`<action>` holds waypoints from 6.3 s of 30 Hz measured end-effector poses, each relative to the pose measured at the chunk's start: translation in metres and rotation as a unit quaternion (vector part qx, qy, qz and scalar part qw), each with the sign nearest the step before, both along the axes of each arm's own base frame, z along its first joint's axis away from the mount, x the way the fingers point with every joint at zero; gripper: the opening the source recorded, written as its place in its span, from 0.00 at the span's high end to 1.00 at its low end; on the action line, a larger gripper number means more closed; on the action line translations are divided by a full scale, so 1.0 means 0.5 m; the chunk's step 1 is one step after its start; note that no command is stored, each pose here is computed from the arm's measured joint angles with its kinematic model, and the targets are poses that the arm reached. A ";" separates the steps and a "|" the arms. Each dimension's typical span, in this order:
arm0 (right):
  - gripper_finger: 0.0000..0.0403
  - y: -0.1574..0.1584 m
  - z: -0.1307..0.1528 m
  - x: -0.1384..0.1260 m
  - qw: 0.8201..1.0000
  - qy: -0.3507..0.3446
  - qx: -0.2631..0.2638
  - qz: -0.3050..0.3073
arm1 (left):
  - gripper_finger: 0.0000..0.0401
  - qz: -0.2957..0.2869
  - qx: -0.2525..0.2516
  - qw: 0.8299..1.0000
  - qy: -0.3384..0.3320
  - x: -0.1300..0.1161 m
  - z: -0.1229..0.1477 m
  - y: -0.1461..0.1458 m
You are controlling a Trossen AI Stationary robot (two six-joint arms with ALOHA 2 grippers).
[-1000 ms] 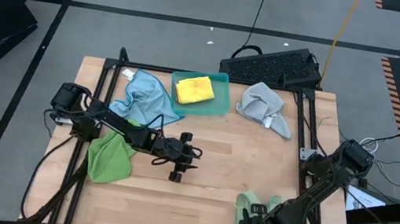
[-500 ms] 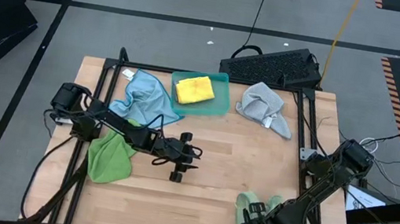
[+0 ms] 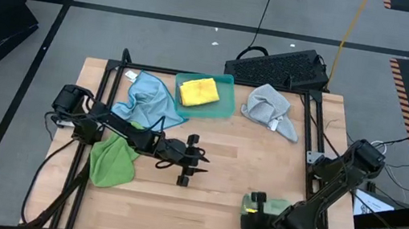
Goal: Fold microfiber towels
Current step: Fold the light green microfiber cloth
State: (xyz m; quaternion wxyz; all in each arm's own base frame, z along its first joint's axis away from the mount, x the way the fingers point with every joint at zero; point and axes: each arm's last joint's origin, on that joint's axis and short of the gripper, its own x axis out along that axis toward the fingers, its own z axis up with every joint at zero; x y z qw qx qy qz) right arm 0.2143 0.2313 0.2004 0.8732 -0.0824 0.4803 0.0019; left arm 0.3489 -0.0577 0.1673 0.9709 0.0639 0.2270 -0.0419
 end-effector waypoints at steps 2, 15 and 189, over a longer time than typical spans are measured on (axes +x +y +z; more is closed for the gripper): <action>0.99 -0.008 0.017 0.001 0.998 -0.046 -0.029 -0.014 | 0.60 0.000 0.000 1.000 0.000 0.000 0.000 0.000; 1.00 -0.121 0.171 -0.011 0.932 -0.274 -0.197 -0.128 | 0.60 0.007 -0.012 1.000 0.003 0.000 -0.001 0.001; 0.99 -0.291 -0.062 -0.122 0.829 -0.430 -0.203 -0.295 | 0.98 0.060 0.001 0.996 0.071 -0.057 0.184 0.154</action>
